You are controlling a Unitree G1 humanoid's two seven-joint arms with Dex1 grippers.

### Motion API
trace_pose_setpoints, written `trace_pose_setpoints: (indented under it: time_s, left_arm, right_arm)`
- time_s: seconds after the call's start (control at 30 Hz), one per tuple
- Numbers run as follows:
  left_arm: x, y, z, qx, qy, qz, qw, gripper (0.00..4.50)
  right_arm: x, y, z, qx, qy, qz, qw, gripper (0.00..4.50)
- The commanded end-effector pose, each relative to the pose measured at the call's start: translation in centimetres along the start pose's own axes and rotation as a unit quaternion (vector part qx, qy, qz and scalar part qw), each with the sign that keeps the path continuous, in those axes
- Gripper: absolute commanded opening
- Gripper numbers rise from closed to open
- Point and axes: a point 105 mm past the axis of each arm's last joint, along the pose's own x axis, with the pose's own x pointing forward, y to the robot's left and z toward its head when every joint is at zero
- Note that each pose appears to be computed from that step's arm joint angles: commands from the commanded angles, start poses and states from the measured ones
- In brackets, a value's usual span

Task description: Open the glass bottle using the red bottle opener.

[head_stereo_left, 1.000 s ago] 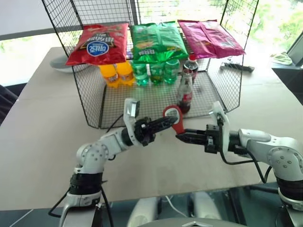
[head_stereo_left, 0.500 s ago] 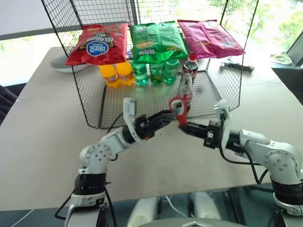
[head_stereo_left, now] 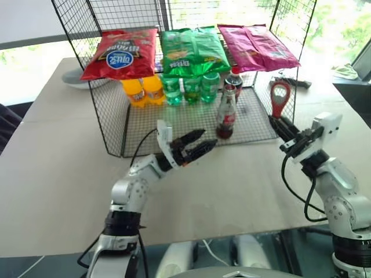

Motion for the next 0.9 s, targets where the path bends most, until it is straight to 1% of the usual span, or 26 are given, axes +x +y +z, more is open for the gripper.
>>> trace_pose_setpoints:
  time_s: [0.03, 0.17, 0.27, 0.43, 0.57, 0.73, 0.9]
  left_arm:
    - [1.3, 1.3, 1.4, 0.104, -0.022, 0.028, 0.994, 4.42]
    - [3.5, 2.5, 1.5, 0.159, -0.018, 0.034, 0.987, 4.42]
    - [4.8, 2.8, 1.7, 0.174, -0.019, 0.026, 0.984, 4.42]
    - [6.8, 2.1, 1.8, 0.180, -0.025, -0.013, 0.983, 4.42]
    - [7.8, 1.4, 1.5, 0.175, -0.028, -0.043, 0.983, 4.42]
    - [9.4, 1.5, 1.2, 0.211, -0.010, -0.035, 0.977, 4.42]
    - [11.1, 1.5, 1.0, 0.229, 0.006, -0.029, 0.973, 4.42]
  right_arm:
    - [0.3, -0.5, 1.8, -0.028, -0.048, -0.022, 0.998, 0.00]
    - [0.4, 0.3, 0.7, -0.022, -0.041, -0.020, 0.999, 0.00]
    - [0.4, 0.7, 0.2, -0.019, -0.036, -0.023, 0.999, 0.00]
    - [0.3, 1.2, 0.0, -0.020, -0.037, -0.036, 0.998, 0.00]
    - [0.1, 1.3, 0.0, -0.019, -0.038, -0.047, 0.998, 0.00]
    - [0.0, 1.4, 0.0, -0.017, -0.036, -0.050, 0.998, 0.00]
    - [0.2, 1.6, 0.0, -0.017, -0.037, -0.051, 0.998, 0.00]
